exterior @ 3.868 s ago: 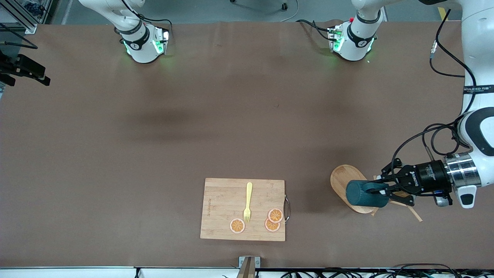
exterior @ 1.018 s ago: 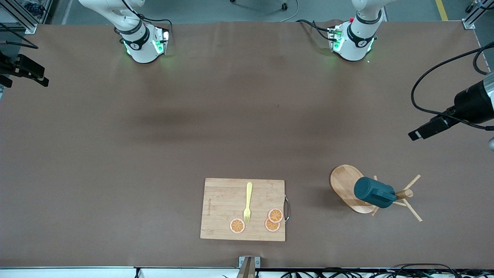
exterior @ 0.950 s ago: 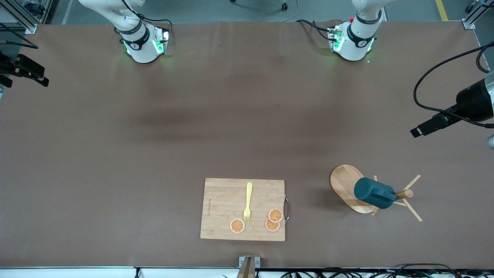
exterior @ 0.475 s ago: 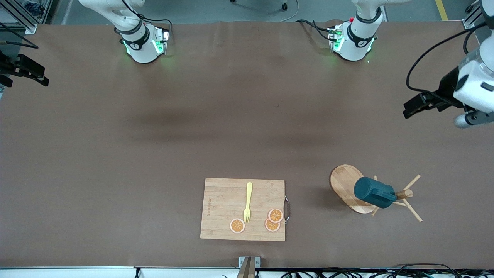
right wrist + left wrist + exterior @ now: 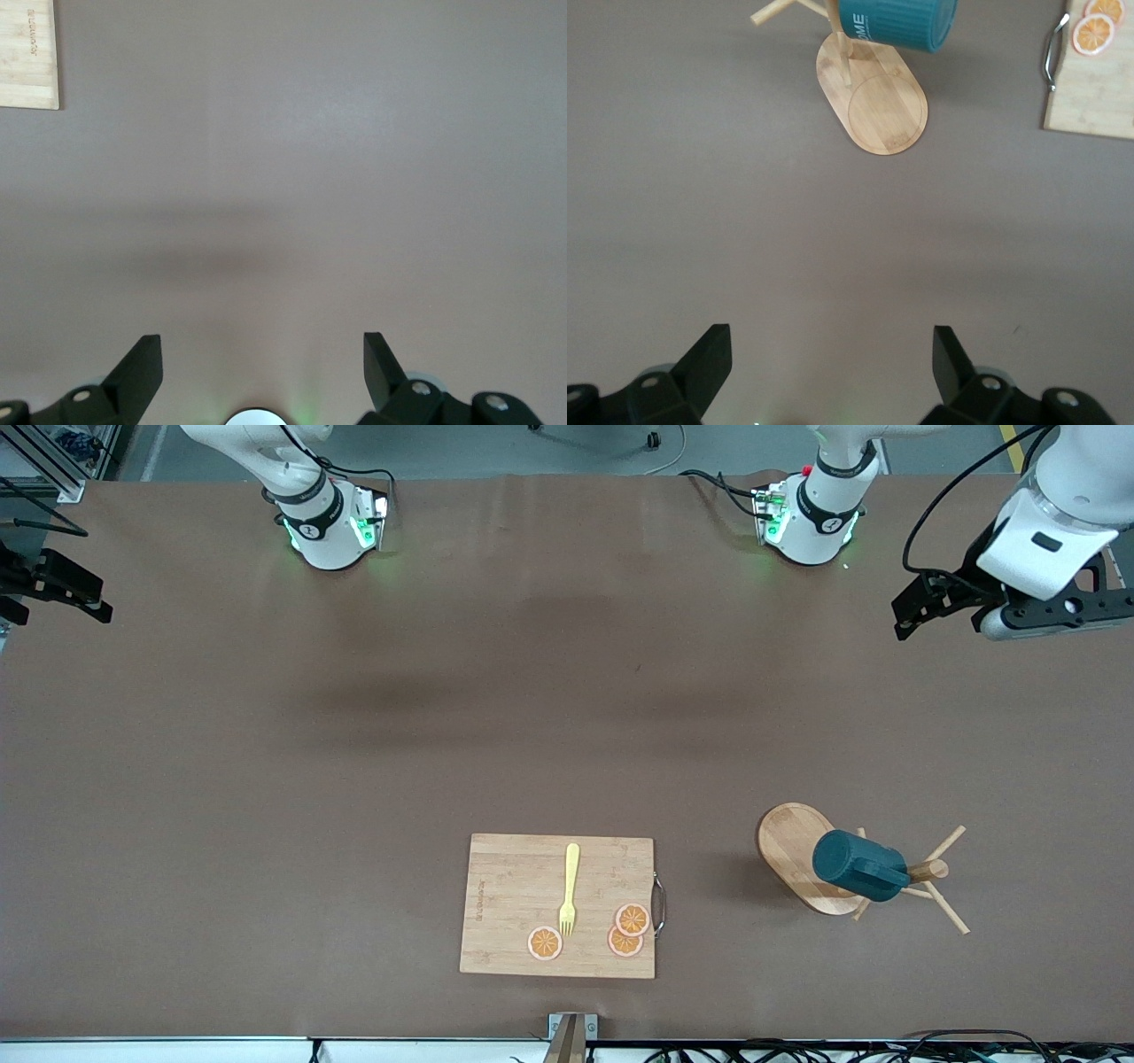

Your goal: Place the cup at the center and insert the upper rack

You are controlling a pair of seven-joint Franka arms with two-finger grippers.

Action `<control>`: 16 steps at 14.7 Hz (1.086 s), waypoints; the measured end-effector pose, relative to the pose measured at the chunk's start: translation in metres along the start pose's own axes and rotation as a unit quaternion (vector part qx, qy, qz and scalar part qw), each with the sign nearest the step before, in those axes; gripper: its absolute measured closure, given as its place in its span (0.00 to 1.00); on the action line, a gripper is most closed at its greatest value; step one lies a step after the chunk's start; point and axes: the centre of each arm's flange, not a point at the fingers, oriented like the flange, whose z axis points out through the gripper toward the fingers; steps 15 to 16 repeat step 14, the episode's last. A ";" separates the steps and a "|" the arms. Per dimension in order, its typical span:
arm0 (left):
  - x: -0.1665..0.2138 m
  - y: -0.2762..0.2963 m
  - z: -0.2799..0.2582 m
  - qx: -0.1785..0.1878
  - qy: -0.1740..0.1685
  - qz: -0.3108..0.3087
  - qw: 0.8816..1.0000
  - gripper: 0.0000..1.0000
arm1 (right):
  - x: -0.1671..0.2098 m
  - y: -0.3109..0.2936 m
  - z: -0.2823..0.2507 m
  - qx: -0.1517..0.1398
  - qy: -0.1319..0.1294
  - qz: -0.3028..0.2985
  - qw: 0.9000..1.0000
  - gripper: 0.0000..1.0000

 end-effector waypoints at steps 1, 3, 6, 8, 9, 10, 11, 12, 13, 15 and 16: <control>0.000 -0.004 -0.001 0.000 0.001 0.020 1.000 0.00 | 0.000 0.000 0.000 0.001 -0.001 0.001 1.000 0.00; 0.004 -0.018 -0.003 -0.002 0.003 0.040 0.999 0.00 | -0.001 -0.001 0.001 0.008 -0.005 0.011 1.000 0.00; 0.008 -0.030 -0.008 -0.003 0.007 0.043 0.999 0.00 | -0.002 -0.003 0.001 0.017 -0.008 0.020 1.000 0.00; 0.007 -0.029 -0.012 -0.002 0.005 0.045 0.999 0.00 | -0.002 -0.003 0.001 0.018 -0.008 0.020 1.000 0.00; 0.006 -0.028 -0.012 -0.002 0.003 0.046 0.999 0.00 | -0.002 -0.003 0.001 0.018 -0.008 0.020 1.000 0.00; 0.006 -0.027 -0.012 -0.002 0.001 0.047 0.999 0.00 | -0.002 -0.003 0.001 0.018 -0.008 0.019 1.000 0.00; 0.006 -0.027 -0.012 -0.002 0.000 0.047 0.999 0.00 | -0.002 -0.002 0.001 0.018 -0.008 0.016 1.000 0.00; 0.006 -0.027 -0.011 -0.002 -0.002 0.047 0.999 0.00 | -0.002 -0.001 0.001 0.018 -0.008 0.009 1.000 0.00; 0.007 -0.027 -0.009 -0.002 -0.003 0.047 0.999 0.00 | -0.002 0.000 0.001 0.018 -0.008 0.004 1.000 0.00; 0.008 -0.027 -0.008 -0.002 -0.005 0.047 0.999 0.00 | -0.003 0.002 0.001 0.018 -0.008 0.001 1.000 0.00; 0.008 -0.027 -0.008 -0.002 -0.005 0.047 0.999 0.00 | -0.003 0.002 0.001 0.018 -0.008 0.001 1.000 0.00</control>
